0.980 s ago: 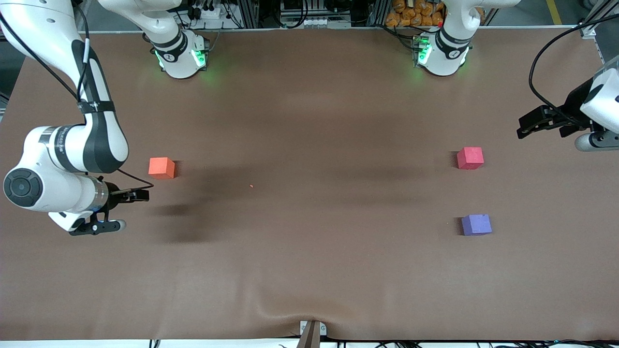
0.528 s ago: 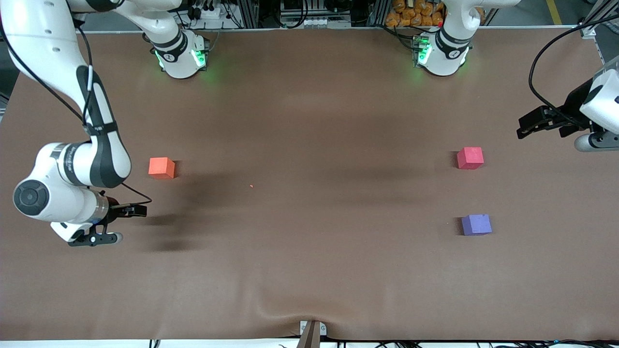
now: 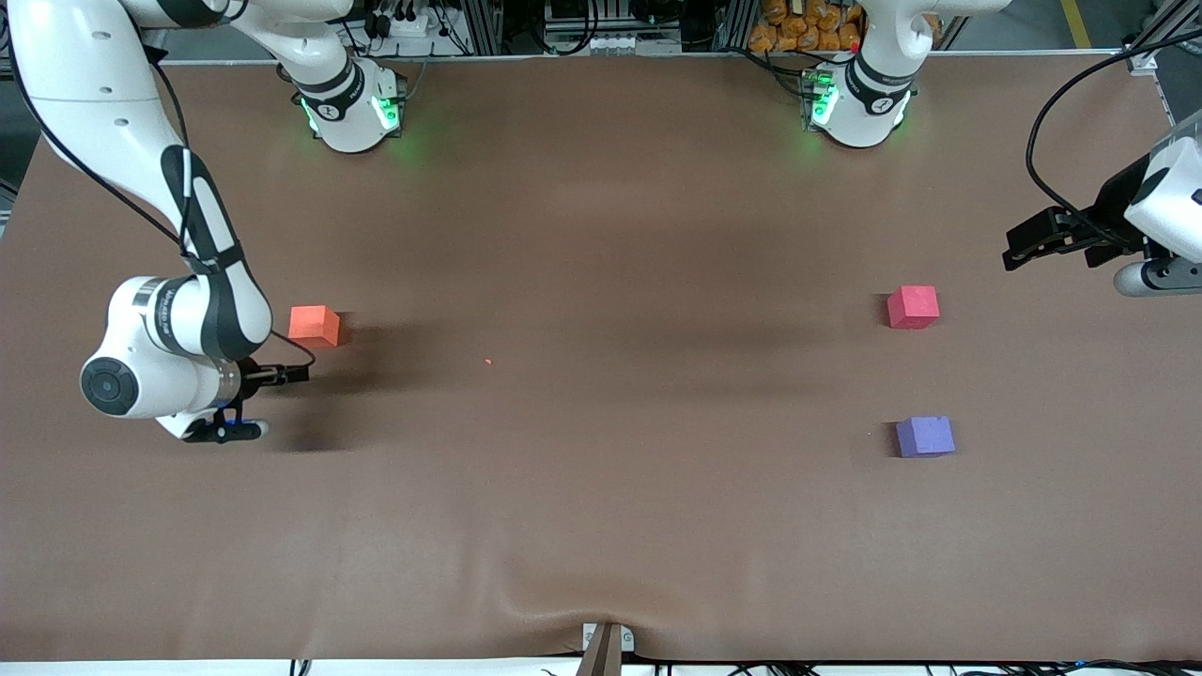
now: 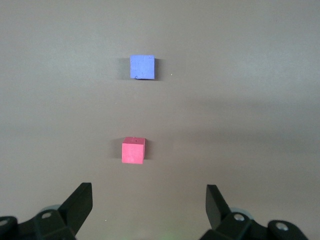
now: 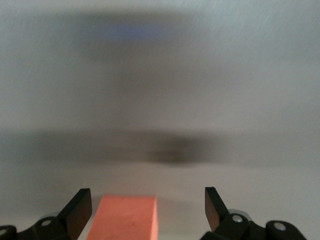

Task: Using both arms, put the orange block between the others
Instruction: 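Close the right gripper on the orange block and lift it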

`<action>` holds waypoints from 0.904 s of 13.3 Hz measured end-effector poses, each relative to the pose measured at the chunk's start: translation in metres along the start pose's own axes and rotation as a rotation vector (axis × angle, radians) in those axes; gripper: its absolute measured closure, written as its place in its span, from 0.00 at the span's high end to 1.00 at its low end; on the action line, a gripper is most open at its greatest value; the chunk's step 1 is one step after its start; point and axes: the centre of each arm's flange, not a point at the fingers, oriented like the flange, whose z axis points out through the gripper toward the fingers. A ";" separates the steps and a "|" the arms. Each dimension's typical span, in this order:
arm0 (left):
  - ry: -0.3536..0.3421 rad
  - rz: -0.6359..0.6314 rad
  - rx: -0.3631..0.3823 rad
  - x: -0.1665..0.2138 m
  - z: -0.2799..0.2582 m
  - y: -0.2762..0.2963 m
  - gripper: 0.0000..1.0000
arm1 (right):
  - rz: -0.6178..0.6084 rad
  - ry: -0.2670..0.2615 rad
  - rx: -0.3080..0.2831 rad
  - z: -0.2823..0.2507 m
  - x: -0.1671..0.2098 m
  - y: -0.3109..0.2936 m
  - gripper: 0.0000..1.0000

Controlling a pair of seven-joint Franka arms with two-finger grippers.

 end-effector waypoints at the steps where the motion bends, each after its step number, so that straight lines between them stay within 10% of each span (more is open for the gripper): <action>1: -0.001 0.000 0.000 0.000 0.001 0.000 1.00 | -0.001 -0.023 0.010 -0.008 -0.008 -0.003 1.00; 7: -0.006 0.000 0.001 0.002 0.004 0.000 1.00 | -0.022 -0.134 0.023 0.021 -0.043 -0.022 1.00; 12: -0.013 -0.001 0.002 0.004 0.008 0.000 1.00 | -0.025 -0.121 0.012 0.063 -0.053 -0.026 1.00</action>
